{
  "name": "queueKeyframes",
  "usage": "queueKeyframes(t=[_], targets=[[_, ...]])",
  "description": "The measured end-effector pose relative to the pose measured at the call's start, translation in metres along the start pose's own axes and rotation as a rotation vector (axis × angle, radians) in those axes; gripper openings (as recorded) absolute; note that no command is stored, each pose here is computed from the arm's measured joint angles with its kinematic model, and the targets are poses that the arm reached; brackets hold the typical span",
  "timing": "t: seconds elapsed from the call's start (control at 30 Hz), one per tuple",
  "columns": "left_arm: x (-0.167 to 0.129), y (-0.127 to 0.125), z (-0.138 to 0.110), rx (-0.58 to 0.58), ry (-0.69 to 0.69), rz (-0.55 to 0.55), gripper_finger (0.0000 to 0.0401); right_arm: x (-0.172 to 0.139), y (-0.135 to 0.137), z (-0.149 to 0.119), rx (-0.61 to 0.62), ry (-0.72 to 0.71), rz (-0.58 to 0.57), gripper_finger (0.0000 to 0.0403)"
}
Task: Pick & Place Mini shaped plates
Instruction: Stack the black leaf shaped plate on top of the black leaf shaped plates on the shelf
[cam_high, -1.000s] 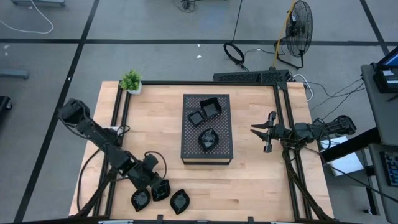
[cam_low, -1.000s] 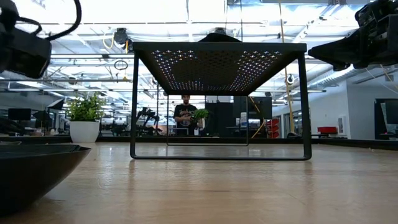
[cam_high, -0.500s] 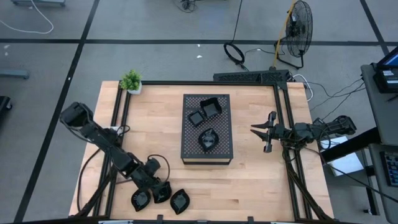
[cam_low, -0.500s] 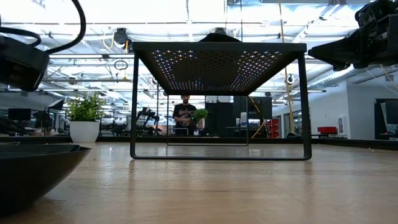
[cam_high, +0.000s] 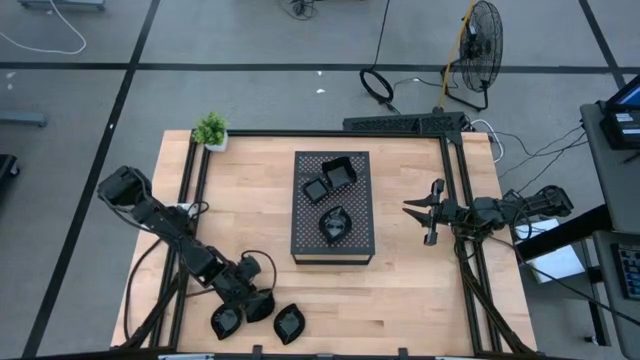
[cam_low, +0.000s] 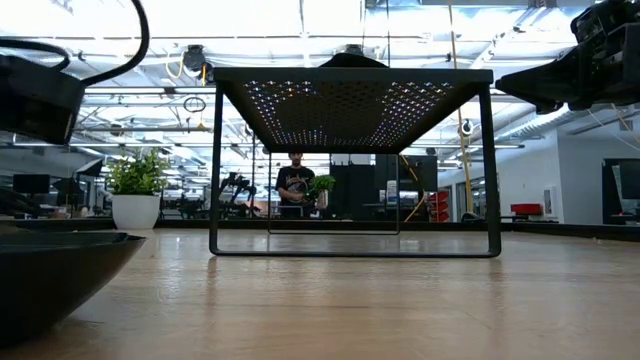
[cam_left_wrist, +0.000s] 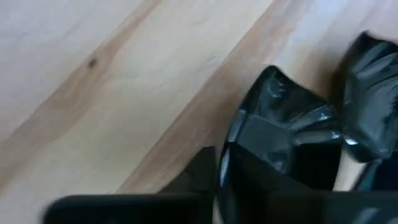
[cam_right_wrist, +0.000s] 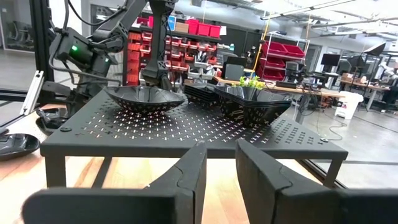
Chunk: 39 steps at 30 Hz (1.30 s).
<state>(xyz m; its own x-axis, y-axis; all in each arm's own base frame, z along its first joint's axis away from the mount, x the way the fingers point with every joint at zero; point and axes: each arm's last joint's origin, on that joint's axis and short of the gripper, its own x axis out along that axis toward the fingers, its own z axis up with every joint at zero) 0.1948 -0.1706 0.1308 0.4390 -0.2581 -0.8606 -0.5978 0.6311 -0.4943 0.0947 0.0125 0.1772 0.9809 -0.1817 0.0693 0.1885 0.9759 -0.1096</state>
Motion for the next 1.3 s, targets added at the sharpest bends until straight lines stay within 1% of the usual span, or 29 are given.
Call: queueKeyframes(t=[0.03, 0.07, 0.1, 0.2, 0.3, 0.43, 0.57, 0.67, 0.7, 0.83, 0.9, 0.93, 1.0, 1.03, 1.1, 1.13, 1.2, 1.3], targets=[[0.000, -0.001, 0.001, 0.000, -0.001, -0.007, 0.0029, 0.000, 0.000, 0.000, 0.000, 0.000, 0.000, 0.0073], [0.000, -0.001, 0.002, -0.004, 0.000, -0.009, 0.0015, 0.000, 0.000, 0.000, 0.000, 0.000, 0.000, 0.0073], [0.000, -0.001, 0.002, -0.008, 0.002, -0.010, 0.0010, 0.000, 0.000, 0.000, 0.000, 0.000, 0.000, 0.0073], [-0.001, -0.002, 0.006, -0.019, 0.001, -0.022, 0.0013, 0.000, 0.000, 0.000, 0.000, 0.000, 0.000, 0.0073], [-0.007, -0.005, 0.011, -0.033, -0.012, -0.060, 0.0005, 0.000, 0.000, 0.000, 0.000, 0.000, 0.000, 0.0073], [-0.026, -0.012, 0.021, -0.052, -0.090, -0.141, 0.0006, 0.000, 0.000, 0.000, 0.000, 0.000, 0.000, 0.0073], [-0.049, -0.019, 0.031, -0.033, -0.225, -0.244, 0.0005, 0.000, 0.000, 0.000, 0.000, 0.000, 0.000, 0.0073], [-0.068, -0.026, 0.037, -0.002, -0.358, -0.335, 0.0004, 0.000, 0.000, 0.000, 0.000, 0.000, 0.000, 0.0073], [-0.073, -0.028, 0.039, -0.008, -0.403, -0.365, 0.0003, 0.000, 0.000, 0.000, 0.000, 0.000, 0.000, 0.0073], [-0.096, -0.044, 0.058, -0.086, -0.632, -0.571, 0.0007, 0.000, 0.000, 0.000, 0.000, 0.000, 0.000, 0.0073], [-0.105, -0.051, 0.071, -0.095, -0.739, -0.674, 0.0004, 0.000, 0.000, 0.000, 0.000, 0.000, 0.000, 0.0073], [-0.108, -0.054, 0.079, -0.086, -0.787, -0.701, 0.0003, 0.000, 0.000, 0.000, 0.000, 0.000, 0.000, 0.0073], [-0.112, -0.062, 0.094, -0.055, -0.851, -0.695, 0.0004, 0.000, 0.000, 0.000, 0.000, 0.000, 0.000, 0.0073], [-0.112, -0.065, 0.102, -0.039, -0.858, -0.667, 0.0004, 0.000, 0.000, 0.000, 0.000, -0.001, 0.000, 0.0073], [-0.111, -0.073, 0.119, -0.025, -0.825, -0.601, 0.0003, 0.000, 0.000, 0.000, 0.001, -0.001, 0.000, 0.0073], [-0.111, -0.077, 0.129, -0.030, -0.785, -0.561, 0.0003, 0.000, 0.000, 0.000, 0.001, -0.001, -0.001, 0.0073], [-0.109, -0.082, 0.147, -0.032, -0.697, -0.421, 0.0004, 0.000, 0.000, 0.000, 0.001, -0.001, 0.000, 0.0073], [-0.113, -0.087, 0.172, 0.007, -0.604, -0.213, 0.0003, 0.000, 0.000, 0.000, 0.001, -0.001, 0.000, 0.0073]])
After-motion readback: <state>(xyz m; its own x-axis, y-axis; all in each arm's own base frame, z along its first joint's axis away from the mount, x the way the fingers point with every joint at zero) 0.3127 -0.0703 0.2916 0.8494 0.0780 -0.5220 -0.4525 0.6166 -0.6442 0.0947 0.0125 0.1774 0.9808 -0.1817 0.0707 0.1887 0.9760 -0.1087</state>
